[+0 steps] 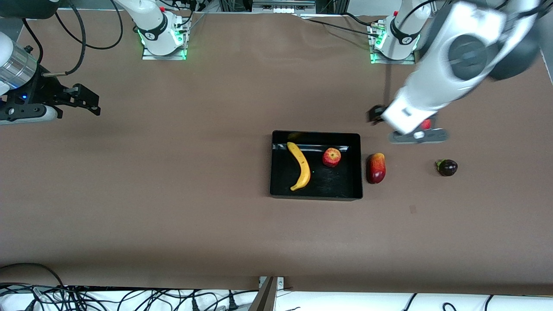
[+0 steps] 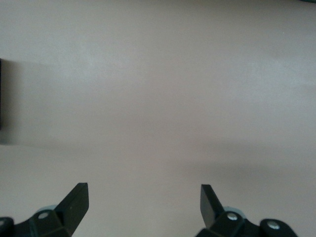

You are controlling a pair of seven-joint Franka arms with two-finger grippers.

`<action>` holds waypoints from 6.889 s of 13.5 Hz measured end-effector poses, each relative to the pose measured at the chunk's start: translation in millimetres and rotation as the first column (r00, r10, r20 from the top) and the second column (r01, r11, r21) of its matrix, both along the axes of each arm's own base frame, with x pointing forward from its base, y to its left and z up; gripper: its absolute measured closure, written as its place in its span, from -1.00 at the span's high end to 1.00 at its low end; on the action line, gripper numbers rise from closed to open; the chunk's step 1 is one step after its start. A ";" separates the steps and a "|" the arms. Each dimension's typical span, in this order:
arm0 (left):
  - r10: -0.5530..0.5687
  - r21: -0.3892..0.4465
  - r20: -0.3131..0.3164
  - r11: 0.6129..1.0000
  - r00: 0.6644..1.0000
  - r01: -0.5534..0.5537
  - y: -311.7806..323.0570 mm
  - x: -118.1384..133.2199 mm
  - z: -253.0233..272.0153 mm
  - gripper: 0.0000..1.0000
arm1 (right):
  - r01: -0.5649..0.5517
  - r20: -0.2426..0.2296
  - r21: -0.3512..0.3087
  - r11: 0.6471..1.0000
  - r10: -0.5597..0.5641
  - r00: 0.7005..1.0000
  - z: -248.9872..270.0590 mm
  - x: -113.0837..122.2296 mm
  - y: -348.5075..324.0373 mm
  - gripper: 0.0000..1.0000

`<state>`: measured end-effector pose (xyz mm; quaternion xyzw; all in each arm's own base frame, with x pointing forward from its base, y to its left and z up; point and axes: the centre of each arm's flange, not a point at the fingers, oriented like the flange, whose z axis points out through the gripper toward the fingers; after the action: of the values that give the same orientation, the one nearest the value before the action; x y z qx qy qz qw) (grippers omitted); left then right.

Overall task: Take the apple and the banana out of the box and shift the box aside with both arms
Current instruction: 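Lower the left gripper onto the red apple and grasp it, then carry the apple out of the tray and release it beside the mango, then reach the left gripper into the tray and grasp the yellow banana, then lift the banana out and set it beside the mangosteen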

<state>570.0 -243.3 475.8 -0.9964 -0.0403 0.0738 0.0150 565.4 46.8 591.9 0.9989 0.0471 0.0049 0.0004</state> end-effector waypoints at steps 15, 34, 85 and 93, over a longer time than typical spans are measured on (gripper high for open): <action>-0.036 0.127 0.141 0.992 0.989 0.018 -101.0 -24.2 -281.9 0.99 | -0.021 0.005 0.020 1.000 0.021 1.000 3.2 -1.6 14.3 1.00; -0.283 0.091 -0.135 0.951 0.950 0.296 136.4 33.5 -193.9 0.42 | -0.022 0.007 0.020 1.000 0.022 1.000 4.4 -1.9 14.7 1.00; 0.047 0.022 -0.002 0.999 0.999 -0.046 15.8 102.0 -112.7 -0.31 | -0.022 -0.009 0.020 1.000 0.022 1.000 1.9 -2.3 13.9 1.00; -0.147 0.016 -0.078 0.989 0.986 0.149 266.7 117.4 -251.0 -0.31 | -0.121 -0.128 0.025 0.992 0.123 0.984 -35.7 -0.5 48.8 1.00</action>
<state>687.3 23.4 224.8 -0.9928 0.0336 0.1103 0.0329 564.9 95.6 556.2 0.9923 0.1079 -0.0596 -0.0118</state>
